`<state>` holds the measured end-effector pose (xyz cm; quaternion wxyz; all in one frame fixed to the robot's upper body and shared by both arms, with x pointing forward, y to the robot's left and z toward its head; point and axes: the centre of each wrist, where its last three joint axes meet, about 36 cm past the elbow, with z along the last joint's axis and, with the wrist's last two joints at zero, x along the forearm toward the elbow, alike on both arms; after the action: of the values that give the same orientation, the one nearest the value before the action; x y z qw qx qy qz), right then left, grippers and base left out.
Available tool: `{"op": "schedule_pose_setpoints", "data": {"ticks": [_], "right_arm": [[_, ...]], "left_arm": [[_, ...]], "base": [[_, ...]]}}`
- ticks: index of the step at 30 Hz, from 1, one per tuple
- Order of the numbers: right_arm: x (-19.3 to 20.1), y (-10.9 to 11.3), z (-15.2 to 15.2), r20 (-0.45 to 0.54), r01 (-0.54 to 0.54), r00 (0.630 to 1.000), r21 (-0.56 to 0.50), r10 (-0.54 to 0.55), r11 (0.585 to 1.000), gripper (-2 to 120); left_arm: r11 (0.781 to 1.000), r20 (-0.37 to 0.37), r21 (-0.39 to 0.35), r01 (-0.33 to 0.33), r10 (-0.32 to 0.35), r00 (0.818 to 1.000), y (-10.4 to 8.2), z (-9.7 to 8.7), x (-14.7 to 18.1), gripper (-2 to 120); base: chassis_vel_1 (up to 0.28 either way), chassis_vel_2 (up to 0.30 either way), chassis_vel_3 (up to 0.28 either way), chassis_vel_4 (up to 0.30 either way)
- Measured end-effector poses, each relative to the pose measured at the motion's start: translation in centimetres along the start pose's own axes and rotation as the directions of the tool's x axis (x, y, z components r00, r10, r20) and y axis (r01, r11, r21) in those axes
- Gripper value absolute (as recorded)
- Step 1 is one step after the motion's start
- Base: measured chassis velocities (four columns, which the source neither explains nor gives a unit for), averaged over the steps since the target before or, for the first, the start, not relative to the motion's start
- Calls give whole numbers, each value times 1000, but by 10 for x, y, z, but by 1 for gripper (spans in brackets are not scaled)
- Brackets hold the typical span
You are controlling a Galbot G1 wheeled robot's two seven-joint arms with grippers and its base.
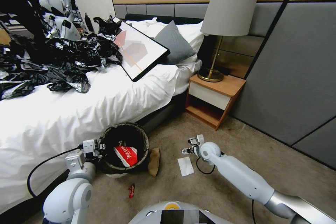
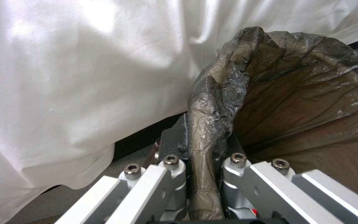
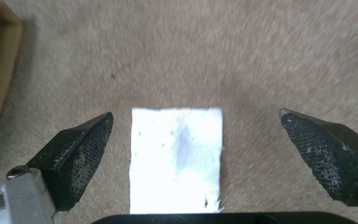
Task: Pick up the trash bin, then pick up the garbage from the floor and place it into the trash bin.
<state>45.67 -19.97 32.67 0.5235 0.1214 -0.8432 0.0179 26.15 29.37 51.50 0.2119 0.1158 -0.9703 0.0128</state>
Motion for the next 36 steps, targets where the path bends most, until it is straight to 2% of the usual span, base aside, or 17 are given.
{"op": "schedule_pose_setpoints", "data": {"ticks": [27, 34, 36], "right_arm": [[-43, 14, 28, -78, -35, 996, 27, 37, 999, 100], [-54, 20, 38, -106, -32, 994, 37, 36, 999, 85], [-59, 23, 38, -112, -25, 993, 35, 28, 999, 73]], "left_arm": [[1000, -2, 4, -2, 2, 1000, -1, 1, -1, 4], [1000, -2, 2, -1, 1, 1000, -1, 1, -1, 4], [1000, -2, 2, -3, 3, 1000, -1, 1, -1, 4]], "base": [[0, 0, 0, 0], [0, 0, 0, 0], [0, 0, 0, 0]]}}
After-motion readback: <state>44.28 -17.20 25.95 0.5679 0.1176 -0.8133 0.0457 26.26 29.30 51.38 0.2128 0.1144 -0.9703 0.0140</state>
